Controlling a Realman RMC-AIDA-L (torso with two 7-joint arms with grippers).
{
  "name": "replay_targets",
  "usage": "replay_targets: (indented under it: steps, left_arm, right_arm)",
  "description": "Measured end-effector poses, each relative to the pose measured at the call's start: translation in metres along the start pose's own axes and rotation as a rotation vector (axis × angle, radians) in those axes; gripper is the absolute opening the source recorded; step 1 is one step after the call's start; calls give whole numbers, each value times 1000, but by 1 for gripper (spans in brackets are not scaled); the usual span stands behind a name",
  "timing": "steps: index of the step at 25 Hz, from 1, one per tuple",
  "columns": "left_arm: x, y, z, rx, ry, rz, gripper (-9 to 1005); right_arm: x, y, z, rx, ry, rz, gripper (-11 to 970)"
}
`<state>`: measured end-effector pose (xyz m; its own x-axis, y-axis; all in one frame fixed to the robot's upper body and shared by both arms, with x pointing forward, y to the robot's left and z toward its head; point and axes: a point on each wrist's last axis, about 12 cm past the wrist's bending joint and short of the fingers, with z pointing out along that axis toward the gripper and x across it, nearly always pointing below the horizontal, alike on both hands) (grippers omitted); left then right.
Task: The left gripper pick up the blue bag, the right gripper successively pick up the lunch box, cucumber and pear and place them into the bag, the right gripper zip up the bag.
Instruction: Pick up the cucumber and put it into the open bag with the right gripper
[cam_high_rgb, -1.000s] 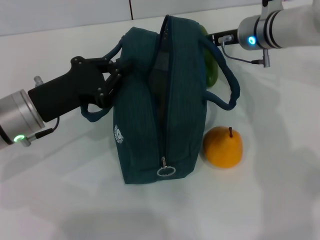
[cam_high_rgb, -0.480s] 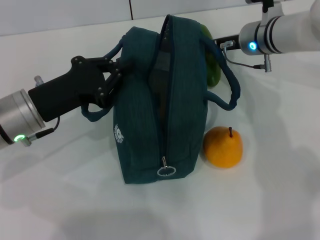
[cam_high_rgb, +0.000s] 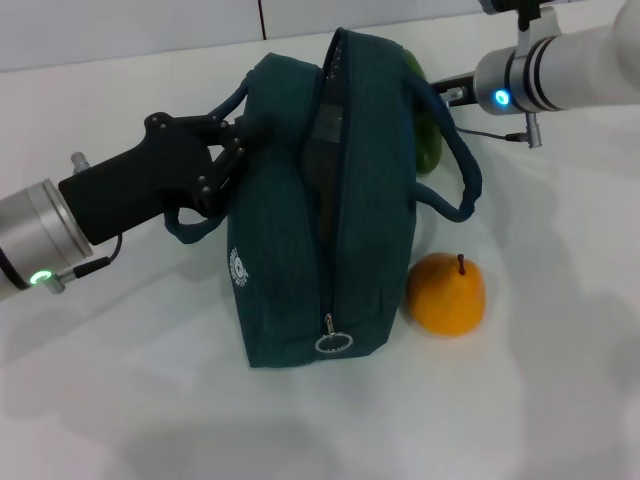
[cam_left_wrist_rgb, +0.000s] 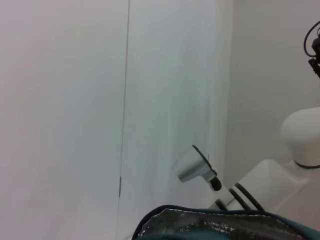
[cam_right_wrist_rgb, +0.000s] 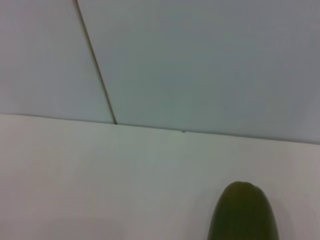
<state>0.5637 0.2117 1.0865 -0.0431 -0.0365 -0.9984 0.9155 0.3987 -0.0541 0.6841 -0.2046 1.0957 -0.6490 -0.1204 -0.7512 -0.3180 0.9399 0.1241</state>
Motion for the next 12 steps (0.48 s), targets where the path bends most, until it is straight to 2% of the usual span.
replay_targets:
  steps: [3, 12]
  left_arm:
    - [-1, -1, 0, 10, -10, 0, 46]
    - [-2, 0, -1, 7, -15, 2, 46]
  right_arm:
    - [0, 0, 0, -5, -1, 3, 868]
    - [1, 0, -1, -15, 2, 14, 686]
